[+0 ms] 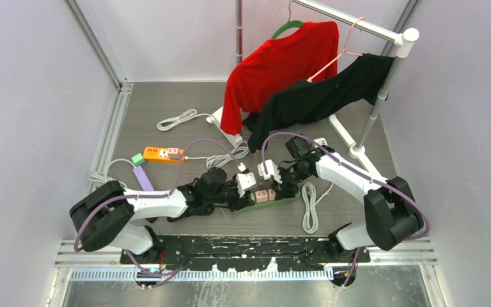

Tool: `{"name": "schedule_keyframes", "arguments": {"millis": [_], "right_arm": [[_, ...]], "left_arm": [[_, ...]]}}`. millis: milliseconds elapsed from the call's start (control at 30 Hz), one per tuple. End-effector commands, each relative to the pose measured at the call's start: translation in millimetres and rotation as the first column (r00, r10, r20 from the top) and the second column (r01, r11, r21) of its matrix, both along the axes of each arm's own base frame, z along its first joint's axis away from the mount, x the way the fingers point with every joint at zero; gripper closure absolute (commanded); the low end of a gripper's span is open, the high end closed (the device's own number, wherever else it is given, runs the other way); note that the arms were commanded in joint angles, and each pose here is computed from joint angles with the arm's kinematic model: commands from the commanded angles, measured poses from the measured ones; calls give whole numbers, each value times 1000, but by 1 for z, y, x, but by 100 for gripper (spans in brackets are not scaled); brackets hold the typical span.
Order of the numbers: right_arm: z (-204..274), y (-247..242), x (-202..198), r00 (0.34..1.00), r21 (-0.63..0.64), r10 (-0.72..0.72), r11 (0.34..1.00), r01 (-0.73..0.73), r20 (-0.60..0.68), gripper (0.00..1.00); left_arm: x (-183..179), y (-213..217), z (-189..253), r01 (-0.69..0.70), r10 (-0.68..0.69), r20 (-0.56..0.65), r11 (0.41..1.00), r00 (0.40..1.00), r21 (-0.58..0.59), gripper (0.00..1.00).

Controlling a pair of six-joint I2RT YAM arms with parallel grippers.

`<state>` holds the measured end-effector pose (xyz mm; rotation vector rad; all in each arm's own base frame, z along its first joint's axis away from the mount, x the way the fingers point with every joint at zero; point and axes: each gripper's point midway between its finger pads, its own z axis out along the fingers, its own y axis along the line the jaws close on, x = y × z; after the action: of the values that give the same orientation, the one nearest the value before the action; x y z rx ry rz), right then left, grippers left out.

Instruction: Pull the plug off the socket

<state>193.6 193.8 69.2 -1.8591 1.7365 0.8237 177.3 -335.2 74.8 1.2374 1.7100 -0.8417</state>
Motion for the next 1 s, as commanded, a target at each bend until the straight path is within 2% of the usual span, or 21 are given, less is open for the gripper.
{"name": "schedule_keyframes", "arguments": {"millis": [0, 100, 233, 333, 467, 733, 867, 967], "right_arm": [[-10, 10, -8, 993, -110, 79, 992, -69, 86, 99], [-18, 26, -9, 990, -161, 100, 984, -83, 100, 98], [-6, 37, -4, 998, -117, 30, 993, -22, 63, 94], [9, 26, 1, 1000, -48, -21, 999, 22, 14, 80], [16, 24, -12, 1000, 25, 16, 1000, -16, -14, 61], [20, 38, -27, 996, 64, 81, 995, -77, -49, 49], [17, 35, -23, 997, 43, 72, 997, -70, -33, 49], [12, 30, -18, 998, 4, 63, 998, -63, -8, 67]], "left_arm": [[1, 19, -24, -54, 59, -44, 992, 997, 110, 100], [1, 15, -29, -47, 55, -70, 992, 996, 121, 100], [-2, 16, -35, -45, 56, -75, 990, 996, 137, 100], [-3, 19, -36, -43, 52, -68, 990, 996, 132, 100], [-5, 17, -32, -31, 36, -50, 995, 998, 97, 100], [-7, 15, -28, -27, 29, -36, 998, 999, 58, 100], [-9, 14, -27, -22, 23, -31, 999, 999, 47, 100], [-9, 14, -27, -21, 22, -28, 999, 999, 44, 100]]}}
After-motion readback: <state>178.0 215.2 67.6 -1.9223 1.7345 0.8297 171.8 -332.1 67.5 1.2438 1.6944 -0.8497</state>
